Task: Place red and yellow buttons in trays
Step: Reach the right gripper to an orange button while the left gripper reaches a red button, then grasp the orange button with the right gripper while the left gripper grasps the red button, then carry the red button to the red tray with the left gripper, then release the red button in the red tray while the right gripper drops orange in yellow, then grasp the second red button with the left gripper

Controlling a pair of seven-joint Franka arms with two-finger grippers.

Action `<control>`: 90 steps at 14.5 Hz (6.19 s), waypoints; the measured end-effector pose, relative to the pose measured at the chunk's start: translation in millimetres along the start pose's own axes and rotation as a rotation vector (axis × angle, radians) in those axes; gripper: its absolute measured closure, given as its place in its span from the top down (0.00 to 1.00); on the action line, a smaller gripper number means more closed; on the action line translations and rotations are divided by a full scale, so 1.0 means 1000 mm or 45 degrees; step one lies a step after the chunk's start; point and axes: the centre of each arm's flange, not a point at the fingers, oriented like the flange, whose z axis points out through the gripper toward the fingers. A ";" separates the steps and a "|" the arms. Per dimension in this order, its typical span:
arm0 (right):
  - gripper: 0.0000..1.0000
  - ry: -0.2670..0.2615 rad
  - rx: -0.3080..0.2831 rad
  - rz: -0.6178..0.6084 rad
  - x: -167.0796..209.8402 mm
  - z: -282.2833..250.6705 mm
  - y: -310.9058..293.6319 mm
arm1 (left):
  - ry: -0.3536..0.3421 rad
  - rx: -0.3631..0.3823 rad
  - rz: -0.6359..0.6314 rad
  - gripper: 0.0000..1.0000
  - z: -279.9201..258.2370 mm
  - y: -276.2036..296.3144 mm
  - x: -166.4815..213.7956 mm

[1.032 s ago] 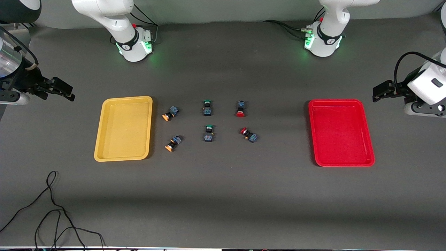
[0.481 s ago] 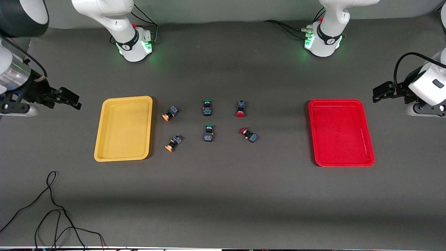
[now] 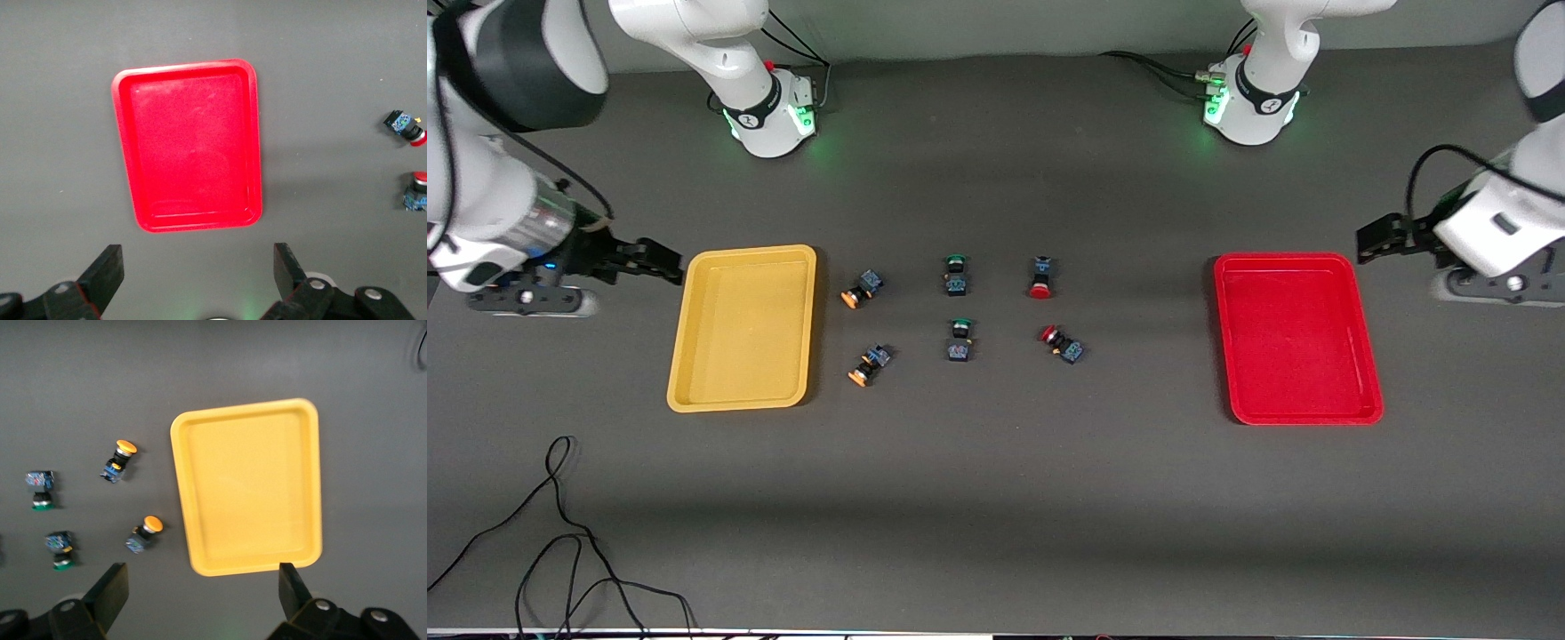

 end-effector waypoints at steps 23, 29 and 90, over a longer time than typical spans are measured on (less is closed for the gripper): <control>1.00 -0.056 -0.085 0.636 -0.079 0.345 -0.133 | 0.124 -0.086 -0.019 1.00 0.304 0.418 -0.100; 1.00 -0.028 -0.086 0.669 -0.113 0.359 -0.168 | 0.107 -0.040 0.008 0.89 0.363 0.418 -0.097; 1.00 0.121 0.069 0.646 -0.034 0.239 -0.003 | 0.083 -0.063 -1.093 0.96 0.356 0.339 0.051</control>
